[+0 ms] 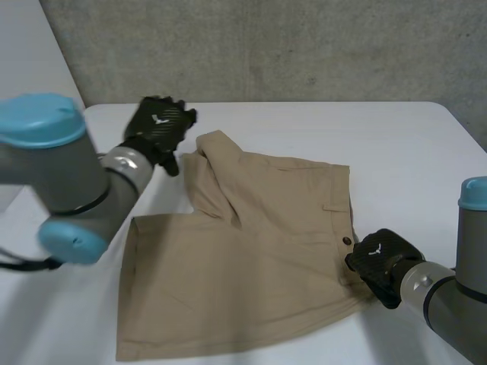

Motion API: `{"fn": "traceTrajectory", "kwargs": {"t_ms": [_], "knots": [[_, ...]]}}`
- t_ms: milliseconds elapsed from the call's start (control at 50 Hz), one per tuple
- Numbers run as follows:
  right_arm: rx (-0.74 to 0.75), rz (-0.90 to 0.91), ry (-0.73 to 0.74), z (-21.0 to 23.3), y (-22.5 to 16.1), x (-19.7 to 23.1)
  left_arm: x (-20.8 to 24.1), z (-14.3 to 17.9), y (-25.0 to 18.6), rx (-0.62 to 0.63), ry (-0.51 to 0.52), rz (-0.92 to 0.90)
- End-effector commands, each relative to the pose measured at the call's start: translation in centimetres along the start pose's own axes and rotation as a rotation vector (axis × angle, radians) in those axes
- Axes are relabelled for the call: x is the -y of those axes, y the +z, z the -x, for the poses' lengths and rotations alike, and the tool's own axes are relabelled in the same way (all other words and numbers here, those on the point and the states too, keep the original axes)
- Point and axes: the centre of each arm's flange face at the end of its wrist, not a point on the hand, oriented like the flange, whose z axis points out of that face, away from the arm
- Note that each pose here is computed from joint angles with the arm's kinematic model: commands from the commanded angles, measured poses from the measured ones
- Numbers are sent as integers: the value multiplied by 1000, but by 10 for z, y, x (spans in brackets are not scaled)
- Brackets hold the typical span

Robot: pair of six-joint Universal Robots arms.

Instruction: Fold the shorts.

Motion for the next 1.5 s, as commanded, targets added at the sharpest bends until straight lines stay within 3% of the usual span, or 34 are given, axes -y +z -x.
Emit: {"fn": "traceTrajectory", "kwargs": {"t_ms": [20, 140, 340, 400, 540, 740, 880, 1020, 1180, 1500], "knots": [[3, 6, 1, 2, 5, -3, -50, -15, 53, -119, 59, 2], [-1, 4, 1, 1, 6, -3, -86, -31, 69, -172, 154, 33], [-7, 3, 4, 0, 11, -5, -113, -35, 76, -196, 160, 105], [-7, 5, 4, 0, 11, -5, -113, -32, 78, -167, 164, 112], [-5, 6, 3, 1, 11, -5, -117, -4, 80, 51, 195, 193], [-4, 4, 1, 2, 11, -5, -120, -11, 47, 6, 285, 284], [1, 6, 1, 3, 11, -5, -97, 0, 41, 29, 274, 244], [2, 8, 1, 3, 11, -5, -77, 28, 50, 94, 198, 172], [4, 10, 1, 4, 11, -6, -66, 42, 71, -28, -16, 28], [8, 15, 3, 4, 14, -8, -107, 9, 89, -246, -94, 115]]}}
